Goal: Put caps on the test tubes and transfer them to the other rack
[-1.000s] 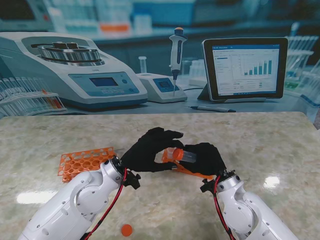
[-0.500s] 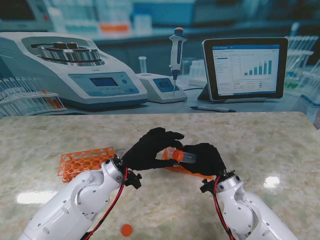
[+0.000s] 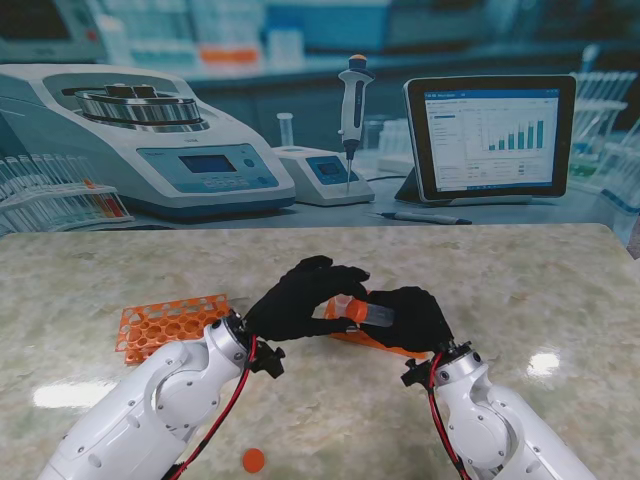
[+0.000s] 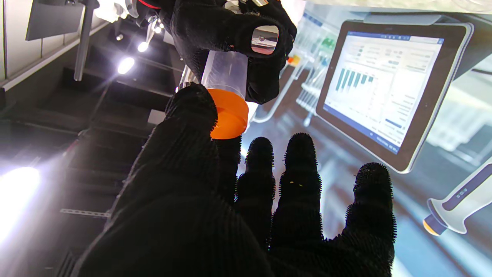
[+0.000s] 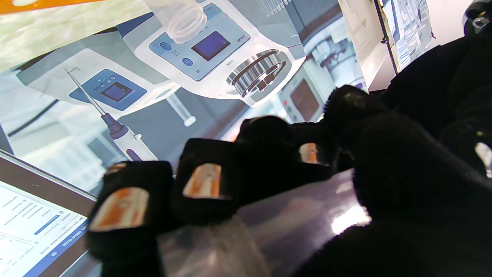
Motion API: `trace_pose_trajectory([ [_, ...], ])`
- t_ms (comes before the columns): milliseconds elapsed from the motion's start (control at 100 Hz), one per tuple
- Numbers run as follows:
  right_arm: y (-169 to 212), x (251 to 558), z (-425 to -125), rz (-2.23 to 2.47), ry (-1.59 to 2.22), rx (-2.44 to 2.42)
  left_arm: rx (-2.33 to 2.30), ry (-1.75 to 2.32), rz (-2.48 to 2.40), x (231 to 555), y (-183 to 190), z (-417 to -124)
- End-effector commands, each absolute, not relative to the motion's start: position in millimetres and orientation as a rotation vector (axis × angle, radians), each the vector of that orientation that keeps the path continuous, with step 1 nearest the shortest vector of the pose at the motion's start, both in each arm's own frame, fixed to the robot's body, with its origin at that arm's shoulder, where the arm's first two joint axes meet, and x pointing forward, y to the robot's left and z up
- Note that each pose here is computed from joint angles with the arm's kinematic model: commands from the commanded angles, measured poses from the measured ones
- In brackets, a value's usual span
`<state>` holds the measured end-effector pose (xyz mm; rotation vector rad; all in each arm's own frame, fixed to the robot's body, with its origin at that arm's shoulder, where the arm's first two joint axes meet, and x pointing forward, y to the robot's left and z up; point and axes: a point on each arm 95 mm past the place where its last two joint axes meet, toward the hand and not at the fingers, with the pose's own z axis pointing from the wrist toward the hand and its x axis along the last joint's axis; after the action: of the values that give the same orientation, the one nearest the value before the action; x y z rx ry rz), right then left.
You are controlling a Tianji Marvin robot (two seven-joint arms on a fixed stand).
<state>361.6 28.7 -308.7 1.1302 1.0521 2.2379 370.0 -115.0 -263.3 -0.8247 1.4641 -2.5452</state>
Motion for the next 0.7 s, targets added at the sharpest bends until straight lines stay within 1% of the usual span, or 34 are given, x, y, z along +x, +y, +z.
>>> trace_pose_trajectory([
  [0, 31.8, 358.8, -306.3, 2.257, 1.042, 1.126, -0.827, 1.476, -2.539, 368.6, -116.2, -267.7],
  [690, 32.8, 357.2, -301.0, 2.273, 1.026, 1.111, -0.798, 1.455, -2.553, 366.8, -118.0, -274.0],
])
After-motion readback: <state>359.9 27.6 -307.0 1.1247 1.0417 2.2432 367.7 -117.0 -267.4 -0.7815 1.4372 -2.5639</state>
